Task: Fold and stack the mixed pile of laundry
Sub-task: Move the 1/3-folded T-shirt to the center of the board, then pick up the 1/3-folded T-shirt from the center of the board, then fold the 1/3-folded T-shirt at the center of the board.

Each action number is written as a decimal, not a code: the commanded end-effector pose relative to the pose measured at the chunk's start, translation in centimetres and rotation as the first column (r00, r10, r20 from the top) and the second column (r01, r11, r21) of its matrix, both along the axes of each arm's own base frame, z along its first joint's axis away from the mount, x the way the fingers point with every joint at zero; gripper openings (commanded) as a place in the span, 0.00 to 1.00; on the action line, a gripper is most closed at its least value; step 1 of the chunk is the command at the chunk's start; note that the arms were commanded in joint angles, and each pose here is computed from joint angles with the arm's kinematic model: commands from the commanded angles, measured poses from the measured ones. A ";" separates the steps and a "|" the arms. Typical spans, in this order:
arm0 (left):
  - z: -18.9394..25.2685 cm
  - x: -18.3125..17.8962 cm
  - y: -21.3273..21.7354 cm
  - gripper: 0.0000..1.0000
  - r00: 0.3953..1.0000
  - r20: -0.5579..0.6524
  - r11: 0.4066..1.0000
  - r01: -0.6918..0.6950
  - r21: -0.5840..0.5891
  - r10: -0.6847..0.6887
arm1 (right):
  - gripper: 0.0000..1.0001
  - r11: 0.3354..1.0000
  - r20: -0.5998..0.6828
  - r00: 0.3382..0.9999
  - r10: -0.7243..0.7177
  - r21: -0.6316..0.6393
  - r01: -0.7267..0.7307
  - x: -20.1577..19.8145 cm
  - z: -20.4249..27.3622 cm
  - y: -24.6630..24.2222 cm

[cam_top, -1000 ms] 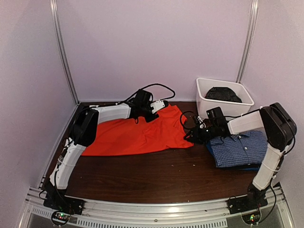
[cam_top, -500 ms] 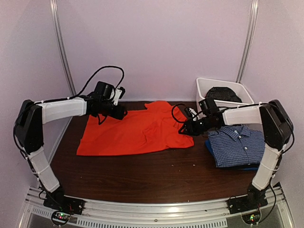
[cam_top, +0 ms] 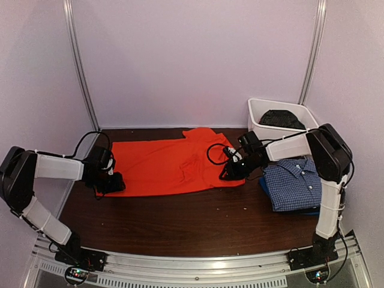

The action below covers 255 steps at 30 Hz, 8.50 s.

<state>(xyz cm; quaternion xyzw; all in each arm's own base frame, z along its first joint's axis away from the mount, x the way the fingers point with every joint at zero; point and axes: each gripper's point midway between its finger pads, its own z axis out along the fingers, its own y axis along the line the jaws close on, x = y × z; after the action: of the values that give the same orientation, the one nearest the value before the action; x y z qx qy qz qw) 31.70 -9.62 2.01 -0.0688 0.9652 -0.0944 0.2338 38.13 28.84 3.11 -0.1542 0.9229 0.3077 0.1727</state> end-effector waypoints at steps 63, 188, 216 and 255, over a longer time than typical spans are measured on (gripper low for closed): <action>-2.5 -3.5 0.2 0.37 0.991 -0.118 0.983 -0.088 -0.158 0.070 | 0.31 0.960 0.083 0.957 0.279 -0.027 -0.278 -2.8 -0.6 10.4; 2.4 22.2 8.9 0.00 0.988 0.121 0.989 0.085 0.122 -0.100 | 0.00 0.974 0.479 0.875 -0.072 -0.155 0.165 22.8 7.2 0.5; 8.8 14.2 8.5 0.00 0.937 0.349 0.997 -0.039 0.069 0.013 | 0.00 0.995 0.442 0.893 -0.090 -0.003 0.102 13.4 12.1 0.5; 2.1 5.7 11.5 0.00 0.988 0.104 0.968 -0.132 0.213 0.112 | 0.00 0.994 0.231 0.973 -0.030 -0.093 0.053 1.2 2.9 -0.4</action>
<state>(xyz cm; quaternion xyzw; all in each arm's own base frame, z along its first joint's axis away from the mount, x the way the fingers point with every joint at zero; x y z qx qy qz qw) 37.60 1.41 4.70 -0.0974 0.9503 0.0090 0.2955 39.40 28.47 7.05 -0.1756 0.9078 0.2465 0.2905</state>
